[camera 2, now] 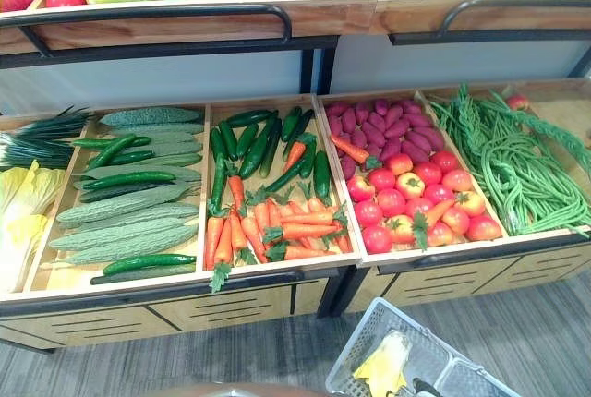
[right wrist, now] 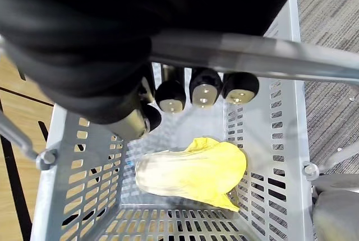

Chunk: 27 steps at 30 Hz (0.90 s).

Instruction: Pick vegetable in the basket

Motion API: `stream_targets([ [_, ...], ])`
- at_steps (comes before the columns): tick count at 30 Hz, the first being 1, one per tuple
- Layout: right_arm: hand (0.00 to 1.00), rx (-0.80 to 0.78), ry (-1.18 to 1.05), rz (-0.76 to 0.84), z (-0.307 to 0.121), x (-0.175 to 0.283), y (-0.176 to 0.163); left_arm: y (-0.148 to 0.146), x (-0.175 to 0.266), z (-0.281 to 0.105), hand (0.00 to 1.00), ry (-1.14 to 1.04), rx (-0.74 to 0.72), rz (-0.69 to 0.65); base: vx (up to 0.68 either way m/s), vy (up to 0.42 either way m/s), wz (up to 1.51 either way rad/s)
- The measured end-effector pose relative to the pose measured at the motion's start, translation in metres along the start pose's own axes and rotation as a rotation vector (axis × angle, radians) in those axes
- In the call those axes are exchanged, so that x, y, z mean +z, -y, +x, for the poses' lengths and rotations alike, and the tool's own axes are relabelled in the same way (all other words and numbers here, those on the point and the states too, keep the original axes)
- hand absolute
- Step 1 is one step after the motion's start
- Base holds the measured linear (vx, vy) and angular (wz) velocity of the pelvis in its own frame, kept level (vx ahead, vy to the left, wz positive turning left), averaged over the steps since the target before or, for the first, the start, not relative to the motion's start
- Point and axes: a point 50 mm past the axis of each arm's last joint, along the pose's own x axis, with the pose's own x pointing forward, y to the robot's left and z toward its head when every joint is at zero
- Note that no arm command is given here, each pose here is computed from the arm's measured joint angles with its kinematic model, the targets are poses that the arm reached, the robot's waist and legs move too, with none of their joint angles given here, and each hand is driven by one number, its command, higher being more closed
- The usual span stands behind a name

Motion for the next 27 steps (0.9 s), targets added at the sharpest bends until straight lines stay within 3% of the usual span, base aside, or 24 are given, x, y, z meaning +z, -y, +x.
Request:
stream_targets([
  [4, 1.0, 0.021, 0.038, -0.035, -0.001, 0.002, 0.0, -0.003, 0.029, 0.002, 0.0, 0.135, 0.061, -0.012, 0.05, 0.026, -0.37],
  [7, 1.0, 0.012, 0.054, -0.057, -0.001, -0.003, 0.005, -0.006, 0.112, -0.014, 0.0, 0.523, 0.14, -0.056, 0.09, 0.011, -0.02],
  [14, 1.0, 0.024, 0.083, -0.105, -0.003, -0.001, 0.001, -0.032, 0.132, -0.041, 0.0, 0.706, 0.24, -0.045, 0.14, 0.017, 0.12],
  [16, 1.0, 0.051, 0.102, -0.163, -0.004, 0.001, -0.007, -0.043, 0.177, -0.087, 0.0, 1.108, 0.224, 0.039, 0.03, 0.031, 0.24],
  [19, 1.0, 0.061, 0.141, -0.198, -0.004, 0.01, -0.01, -0.041, 0.243, -0.173, 0.0, 1.693, 0.141, -0.042, -0.05, 0.015, -0.3],
  [21, 1.0, 0.052, 0.153, -0.201, -0.003, 0.015, -0.005, -0.035, 0.253, -0.192, 0.0, 1.795, 0.084, -0.065, -0.05, 0.018, -0.37],
  [27, 1.0, 0.018, 0.132, -0.171, 0.0, 0.014, 0.01, -0.015, 0.252, -0.199, 0.0, 1.809, -0.06, 0.068, -0.03, 0.007, -0.15],
])
